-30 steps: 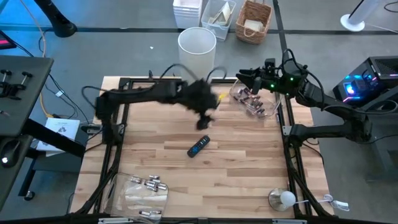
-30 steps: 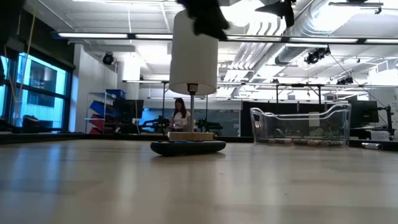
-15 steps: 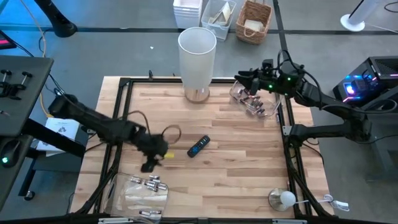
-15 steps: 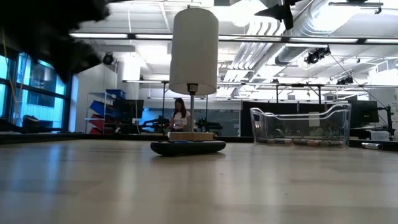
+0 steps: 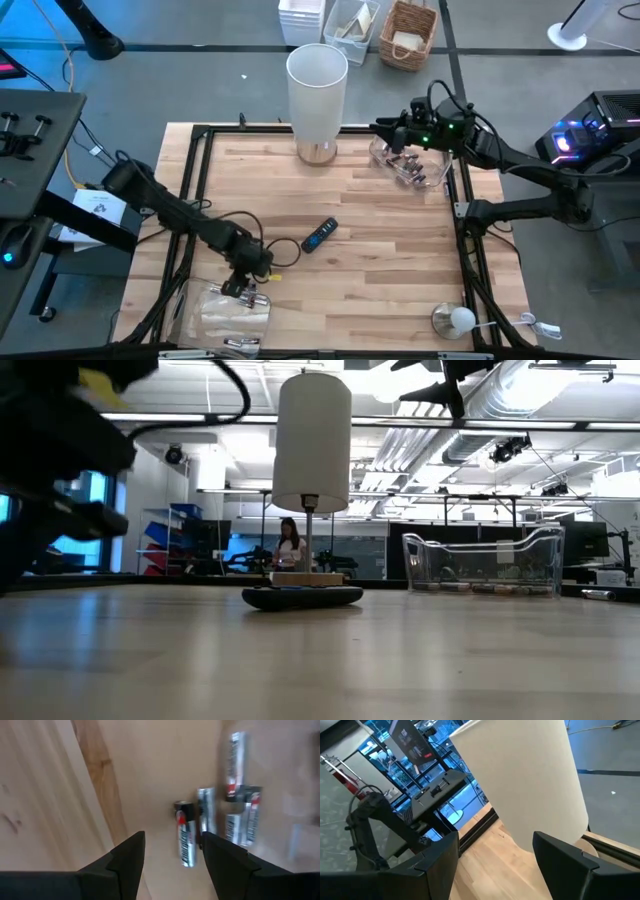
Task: Sort batteries
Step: Put the silver battery into the bottom transparent bin
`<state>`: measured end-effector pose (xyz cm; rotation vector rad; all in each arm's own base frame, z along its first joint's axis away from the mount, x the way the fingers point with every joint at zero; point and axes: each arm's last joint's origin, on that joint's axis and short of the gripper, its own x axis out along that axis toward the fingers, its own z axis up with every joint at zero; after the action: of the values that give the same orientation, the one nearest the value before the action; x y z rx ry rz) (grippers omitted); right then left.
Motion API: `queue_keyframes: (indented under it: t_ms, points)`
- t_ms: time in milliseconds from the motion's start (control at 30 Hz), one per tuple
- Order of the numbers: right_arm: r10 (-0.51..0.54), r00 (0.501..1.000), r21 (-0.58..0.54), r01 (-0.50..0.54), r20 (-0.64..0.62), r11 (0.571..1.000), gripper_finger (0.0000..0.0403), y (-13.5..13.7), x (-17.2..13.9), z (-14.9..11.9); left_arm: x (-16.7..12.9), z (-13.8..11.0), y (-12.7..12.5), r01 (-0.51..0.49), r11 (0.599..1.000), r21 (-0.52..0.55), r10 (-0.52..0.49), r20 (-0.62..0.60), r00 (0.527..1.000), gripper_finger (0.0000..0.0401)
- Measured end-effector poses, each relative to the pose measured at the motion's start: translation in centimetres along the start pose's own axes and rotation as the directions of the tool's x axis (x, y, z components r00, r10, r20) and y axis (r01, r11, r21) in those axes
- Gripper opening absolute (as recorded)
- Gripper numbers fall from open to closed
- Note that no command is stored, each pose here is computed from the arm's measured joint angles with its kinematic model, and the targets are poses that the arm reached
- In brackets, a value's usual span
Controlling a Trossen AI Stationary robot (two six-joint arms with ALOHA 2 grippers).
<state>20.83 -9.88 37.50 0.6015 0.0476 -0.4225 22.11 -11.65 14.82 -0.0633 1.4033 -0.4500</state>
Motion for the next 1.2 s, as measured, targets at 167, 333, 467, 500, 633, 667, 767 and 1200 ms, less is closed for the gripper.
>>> queue_keyframes:
  t_ms: [167,333,467,500,633,667,767,1200]
  points:
    - [-0.006,1.0,0.001,0.006,-0.009,1.0,0.0249,-0.1,0.1,-0.1,1.5,0.2,0.4,-0.02,1.0,-0.013,0.02,-0.045,0.999,0.0187]
    - [-0.017,0.999,0.002,0.017,-0.028,1.0,0.0249,-0.2,0.2,-0.3,2.1,0.1,0.6,-0.096,0.994,-0.059,0.092,-0.064,0.994,0.0187]
    - [-0.025,0.999,0.003,0.025,-0.04,1.0,0.0249,-0.3,0.1,-0.4,2.1,0.1,0.8,-0.165,0.983,-0.077,0.161,-0.049,0.986,0.0176]
    - [-0.025,0.999,0.003,0.025,-0.041,1.0,0.0249,-0.3,0.1,-0.4,2.0,0.1,0.8,-0.18,0.981,-0.076,0.177,-0.045,0.983,0.0166]
    - [-0.025,0.999,-0.001,0.025,-0.041,1.0,0.0249,-0.3,0.1,-0.4,1.8,0.1,1.3,-0.276,0.957,-0.089,0.274,-0.037,0.961,0.0079]
    - [-0.025,0.999,-0.002,0.025,-0.041,1.0,0.0249,-0.3,0.1,-0.4,1.9,0.1,1.6,-0.314,0.944,-0.097,0.312,-0.036,0.949,0.0048]
    - [-0.026,0.999,-0.005,0.026,-0.041,1.0,0.0249,-0.3,0.1,-0.4,1.6,0.0,1.7,-0.337,0.932,-0.13,0.336,-0.034,0.941,0.0027]
    - [-0.028,0.999,-0.006,0.027,-0.042,1.0,0.0249,-0.3,0.1,-0.4,-1.9,-0.8,1.3,-0.424,0.886,-0.191,0.442,0.062,0.895,0.0024]
